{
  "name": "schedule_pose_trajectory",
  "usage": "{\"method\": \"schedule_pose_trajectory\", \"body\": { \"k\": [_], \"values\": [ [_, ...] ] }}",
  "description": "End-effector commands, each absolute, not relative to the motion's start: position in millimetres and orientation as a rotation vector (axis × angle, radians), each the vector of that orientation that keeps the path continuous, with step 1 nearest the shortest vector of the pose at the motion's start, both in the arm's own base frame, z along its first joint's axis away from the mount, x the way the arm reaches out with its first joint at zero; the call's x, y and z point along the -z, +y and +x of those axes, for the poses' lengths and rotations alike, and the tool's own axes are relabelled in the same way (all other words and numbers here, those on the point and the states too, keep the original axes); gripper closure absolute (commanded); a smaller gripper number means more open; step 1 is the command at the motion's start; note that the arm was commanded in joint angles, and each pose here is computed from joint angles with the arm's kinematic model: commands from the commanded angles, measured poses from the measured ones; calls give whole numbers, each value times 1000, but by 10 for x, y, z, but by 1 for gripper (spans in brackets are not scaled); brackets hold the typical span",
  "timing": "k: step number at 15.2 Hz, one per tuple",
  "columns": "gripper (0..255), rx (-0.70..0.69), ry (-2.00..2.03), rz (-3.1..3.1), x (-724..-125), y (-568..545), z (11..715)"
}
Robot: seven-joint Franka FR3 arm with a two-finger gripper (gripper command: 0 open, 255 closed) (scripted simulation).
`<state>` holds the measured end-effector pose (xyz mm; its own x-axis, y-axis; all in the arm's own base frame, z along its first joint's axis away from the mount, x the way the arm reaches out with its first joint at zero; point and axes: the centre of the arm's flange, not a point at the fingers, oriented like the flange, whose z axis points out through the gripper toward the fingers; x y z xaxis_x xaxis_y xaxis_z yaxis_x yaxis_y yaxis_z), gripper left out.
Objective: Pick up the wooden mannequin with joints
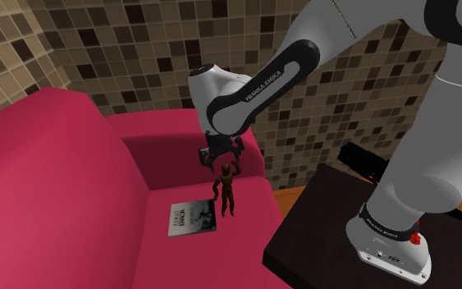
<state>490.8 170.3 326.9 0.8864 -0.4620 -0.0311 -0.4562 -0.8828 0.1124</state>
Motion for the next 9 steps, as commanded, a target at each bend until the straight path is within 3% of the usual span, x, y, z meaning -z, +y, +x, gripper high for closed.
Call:
{"method": "schedule_pose_trajectory", "body": {
  "k": [1, 3, 4, 9],
  "values": [
    [0, 86, -721, 2952, -3163, 1705, 4902],
    [0, 86, -721, 2952, -3133, 1705, 4902],
    [255, 86, -721, 2952, -3137, 1706, 4908],
    [255, 86, -721, 2952, -3134, 1705, 4910]
  ]
}}
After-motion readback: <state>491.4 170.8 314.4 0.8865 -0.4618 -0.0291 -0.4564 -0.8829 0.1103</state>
